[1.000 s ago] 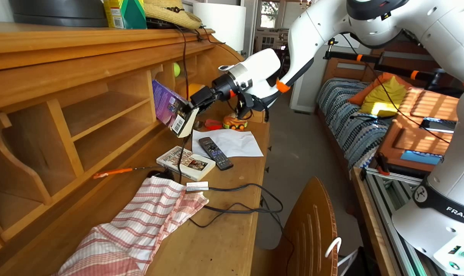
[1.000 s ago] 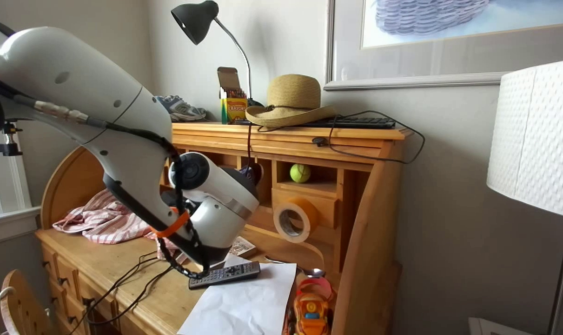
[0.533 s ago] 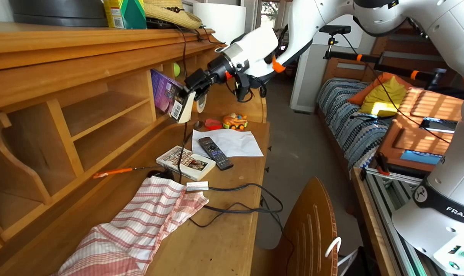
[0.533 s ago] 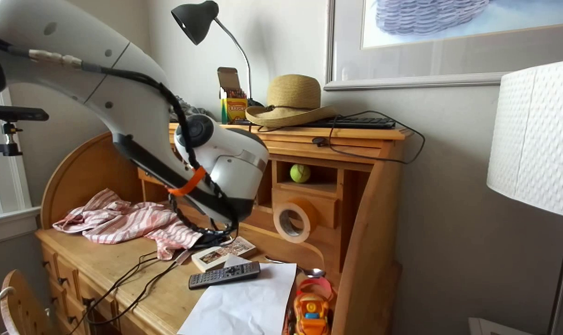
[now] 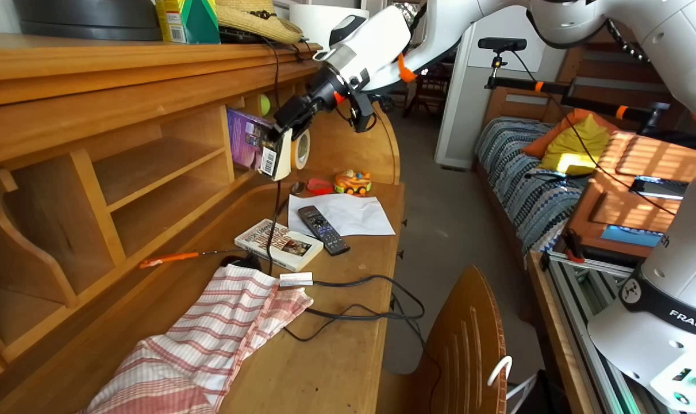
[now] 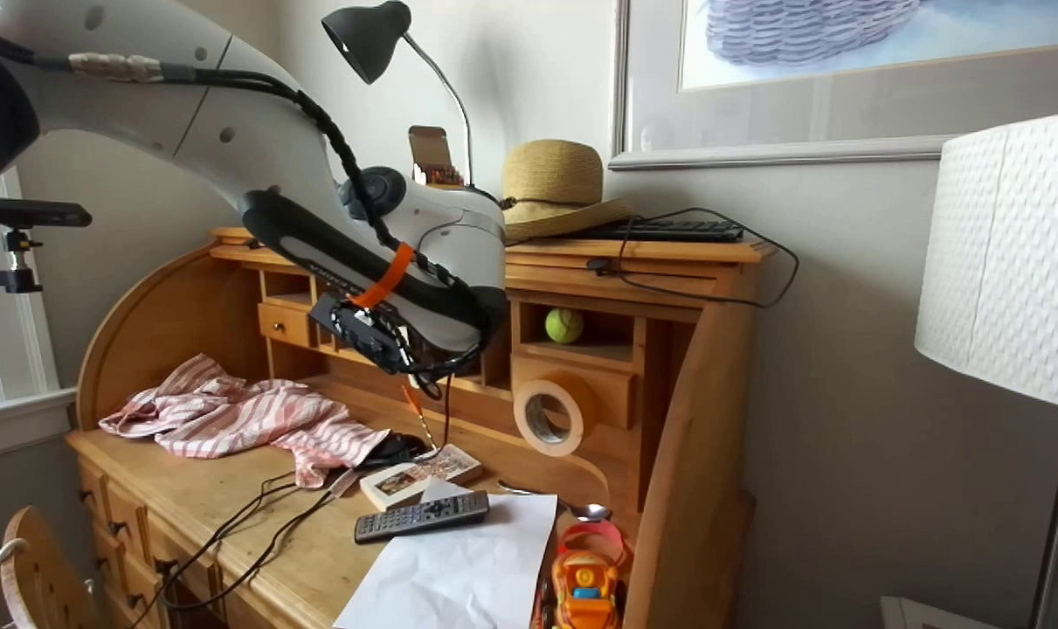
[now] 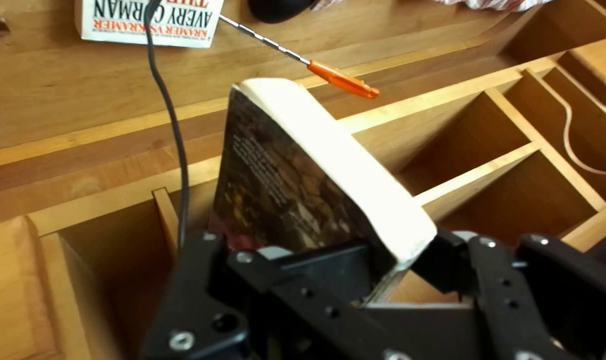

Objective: Move the blue book to the right side of the shelf.

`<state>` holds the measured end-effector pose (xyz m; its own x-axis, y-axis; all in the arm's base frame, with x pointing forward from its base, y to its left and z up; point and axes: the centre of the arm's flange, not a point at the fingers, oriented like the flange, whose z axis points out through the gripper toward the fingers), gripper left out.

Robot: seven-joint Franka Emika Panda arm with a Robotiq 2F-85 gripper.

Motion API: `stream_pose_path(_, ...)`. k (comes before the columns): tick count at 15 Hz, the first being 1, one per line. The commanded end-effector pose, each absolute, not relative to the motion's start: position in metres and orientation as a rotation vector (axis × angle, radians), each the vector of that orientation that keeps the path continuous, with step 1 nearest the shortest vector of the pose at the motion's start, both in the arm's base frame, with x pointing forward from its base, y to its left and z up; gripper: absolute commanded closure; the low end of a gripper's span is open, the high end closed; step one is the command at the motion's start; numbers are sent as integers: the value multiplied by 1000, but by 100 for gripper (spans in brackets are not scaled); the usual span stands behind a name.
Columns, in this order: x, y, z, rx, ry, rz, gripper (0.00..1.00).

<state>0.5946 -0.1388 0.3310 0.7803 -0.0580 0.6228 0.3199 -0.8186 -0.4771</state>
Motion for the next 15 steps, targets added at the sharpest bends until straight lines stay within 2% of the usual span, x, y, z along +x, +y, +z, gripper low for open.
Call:
stream_pose_path(1, 636, -140, 335, -2396, -272, -903, 95)
stream_pose_path(2, 600, -131, 332, -2392, -235, -883, 79)
stream_pose_path(8, 602, -131, 331, -2397, -250, -905, 79)
stream_pose_path(9, 602, -131, 331, -2397, -250, -905, 95)
stream_pose_path(15, 628, -138, 345, -2373, -317, -997, 95)
